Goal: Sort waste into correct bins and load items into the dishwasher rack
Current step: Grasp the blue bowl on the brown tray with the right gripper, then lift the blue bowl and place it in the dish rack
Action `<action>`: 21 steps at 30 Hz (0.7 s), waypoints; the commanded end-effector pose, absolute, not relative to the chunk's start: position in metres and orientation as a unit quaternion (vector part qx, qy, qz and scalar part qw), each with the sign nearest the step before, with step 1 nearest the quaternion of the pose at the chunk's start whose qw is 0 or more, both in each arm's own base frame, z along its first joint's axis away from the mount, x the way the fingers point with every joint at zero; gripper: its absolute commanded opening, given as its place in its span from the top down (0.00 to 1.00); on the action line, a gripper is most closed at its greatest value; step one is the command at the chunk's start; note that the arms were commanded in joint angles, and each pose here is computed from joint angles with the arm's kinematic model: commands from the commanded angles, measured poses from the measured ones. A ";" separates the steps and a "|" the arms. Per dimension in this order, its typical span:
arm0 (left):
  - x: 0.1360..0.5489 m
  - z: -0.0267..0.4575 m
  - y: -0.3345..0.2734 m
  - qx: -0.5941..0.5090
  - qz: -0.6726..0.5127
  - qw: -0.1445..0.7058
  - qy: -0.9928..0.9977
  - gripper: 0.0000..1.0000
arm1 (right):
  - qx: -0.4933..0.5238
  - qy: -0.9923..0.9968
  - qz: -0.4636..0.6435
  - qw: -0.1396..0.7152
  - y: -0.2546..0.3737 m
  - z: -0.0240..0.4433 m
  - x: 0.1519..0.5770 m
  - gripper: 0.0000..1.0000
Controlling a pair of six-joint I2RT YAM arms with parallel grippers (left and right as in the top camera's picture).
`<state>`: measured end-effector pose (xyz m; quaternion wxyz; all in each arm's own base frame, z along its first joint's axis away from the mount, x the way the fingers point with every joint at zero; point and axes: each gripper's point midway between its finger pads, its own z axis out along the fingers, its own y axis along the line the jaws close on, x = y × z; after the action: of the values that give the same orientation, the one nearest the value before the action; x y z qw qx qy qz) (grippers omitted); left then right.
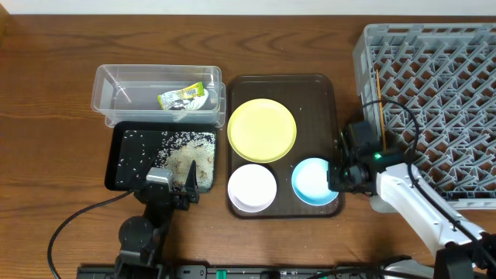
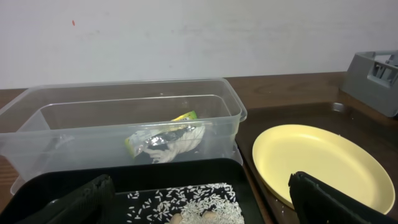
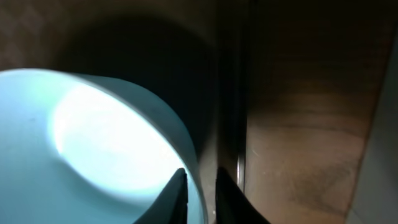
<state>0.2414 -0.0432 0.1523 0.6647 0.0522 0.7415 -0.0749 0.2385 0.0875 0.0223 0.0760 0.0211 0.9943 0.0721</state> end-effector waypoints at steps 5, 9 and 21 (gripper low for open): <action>0.240 0.137 -0.044 0.058 -0.075 0.646 0.757 0.09 | 0.025 0.991 0.088 0.095 0.096 0.026 0.248 0.99; 0.240 0.137 -0.044 0.058 -0.075 0.646 0.757 0.09 | 0.022 0.987 0.089 0.130 0.097 0.055 0.264 0.99; 0.240 0.137 -0.044 0.058 -0.075 0.646 0.757 0.09 | 0.156 0.870 -0.208 0.420 -0.028 0.256 0.301 0.99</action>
<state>0.2414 -0.0432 0.1523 0.6647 0.0522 0.7415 -0.0749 0.3086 0.0281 0.2116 0.3561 0.0895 0.9281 -0.0620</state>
